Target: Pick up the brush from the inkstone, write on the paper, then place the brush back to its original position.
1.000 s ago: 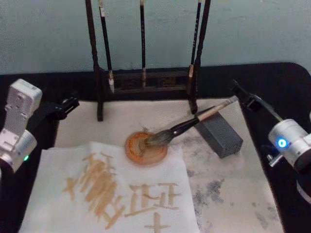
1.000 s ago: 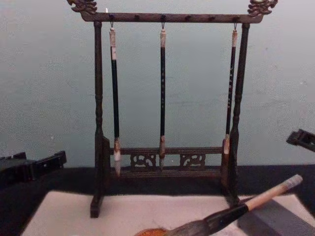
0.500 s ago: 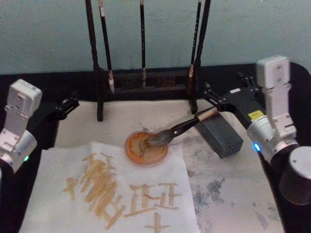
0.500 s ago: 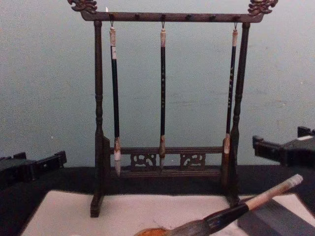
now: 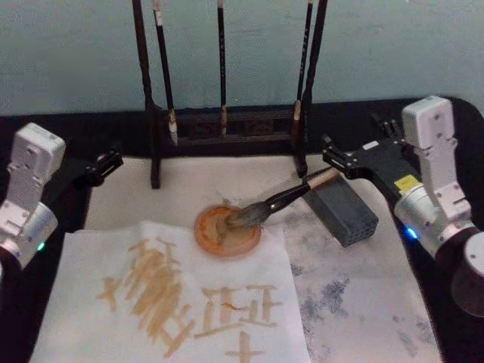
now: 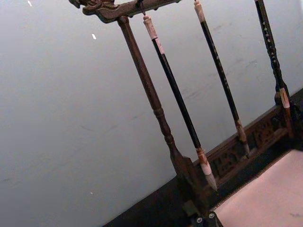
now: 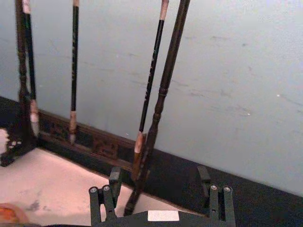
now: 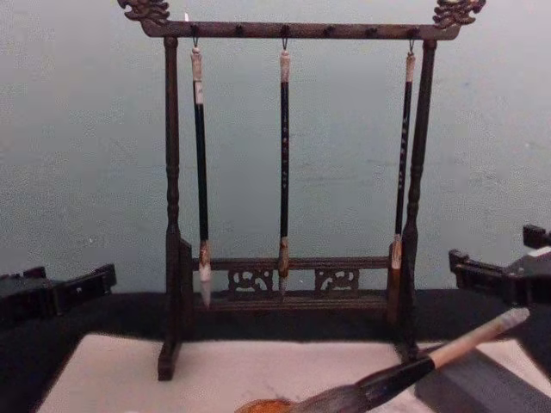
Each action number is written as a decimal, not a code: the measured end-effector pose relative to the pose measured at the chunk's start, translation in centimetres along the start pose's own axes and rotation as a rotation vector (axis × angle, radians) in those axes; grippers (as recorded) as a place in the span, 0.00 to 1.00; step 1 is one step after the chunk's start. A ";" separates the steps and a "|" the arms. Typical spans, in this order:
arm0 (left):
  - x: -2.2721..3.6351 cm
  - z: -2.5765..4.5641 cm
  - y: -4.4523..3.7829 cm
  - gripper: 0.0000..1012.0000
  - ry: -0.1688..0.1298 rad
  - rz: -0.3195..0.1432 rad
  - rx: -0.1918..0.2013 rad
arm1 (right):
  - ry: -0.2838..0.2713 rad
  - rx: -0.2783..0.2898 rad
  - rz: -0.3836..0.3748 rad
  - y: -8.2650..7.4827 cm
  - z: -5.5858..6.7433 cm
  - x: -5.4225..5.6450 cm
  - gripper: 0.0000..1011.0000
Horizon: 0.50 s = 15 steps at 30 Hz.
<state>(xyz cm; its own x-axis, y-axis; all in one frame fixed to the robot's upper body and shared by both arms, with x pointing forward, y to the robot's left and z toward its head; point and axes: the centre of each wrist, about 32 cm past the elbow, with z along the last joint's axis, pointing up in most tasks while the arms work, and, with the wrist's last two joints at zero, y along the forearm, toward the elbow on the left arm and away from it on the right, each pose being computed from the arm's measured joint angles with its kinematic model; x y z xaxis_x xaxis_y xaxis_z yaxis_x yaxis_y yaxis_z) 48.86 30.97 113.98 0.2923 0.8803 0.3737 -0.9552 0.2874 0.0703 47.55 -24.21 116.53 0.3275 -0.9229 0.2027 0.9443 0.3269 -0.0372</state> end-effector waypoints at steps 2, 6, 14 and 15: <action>0.00 0.00 0.00 0.99 0.000 0.000 0.000 | 0.010 0.005 0.015 -0.1 -0.1 0.3 1.00; 0.00 0.00 0.00 0.99 0.000 0.000 0.000 | 0.032 0.012 0.040 -0.2 -0.4 0.8 1.00; 0.00 0.00 0.00 0.99 0.000 0.000 0.000 | 0.054 0.016 0.042 0.3 -0.9 0.9 1.00; 0.00 0.00 0.00 0.99 0.000 0.000 0.000 | 0.058 0.017 0.040 0.5 -1.0 1.0 1.00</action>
<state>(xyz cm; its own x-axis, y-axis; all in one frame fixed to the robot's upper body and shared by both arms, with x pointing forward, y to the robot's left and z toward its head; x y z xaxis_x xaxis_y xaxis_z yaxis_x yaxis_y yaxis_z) 48.86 30.97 113.98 0.2923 0.8803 0.3737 -0.9552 0.2873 0.0703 48.32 -25.16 115.72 0.3670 -0.9190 0.1441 0.9298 0.3670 -0.0273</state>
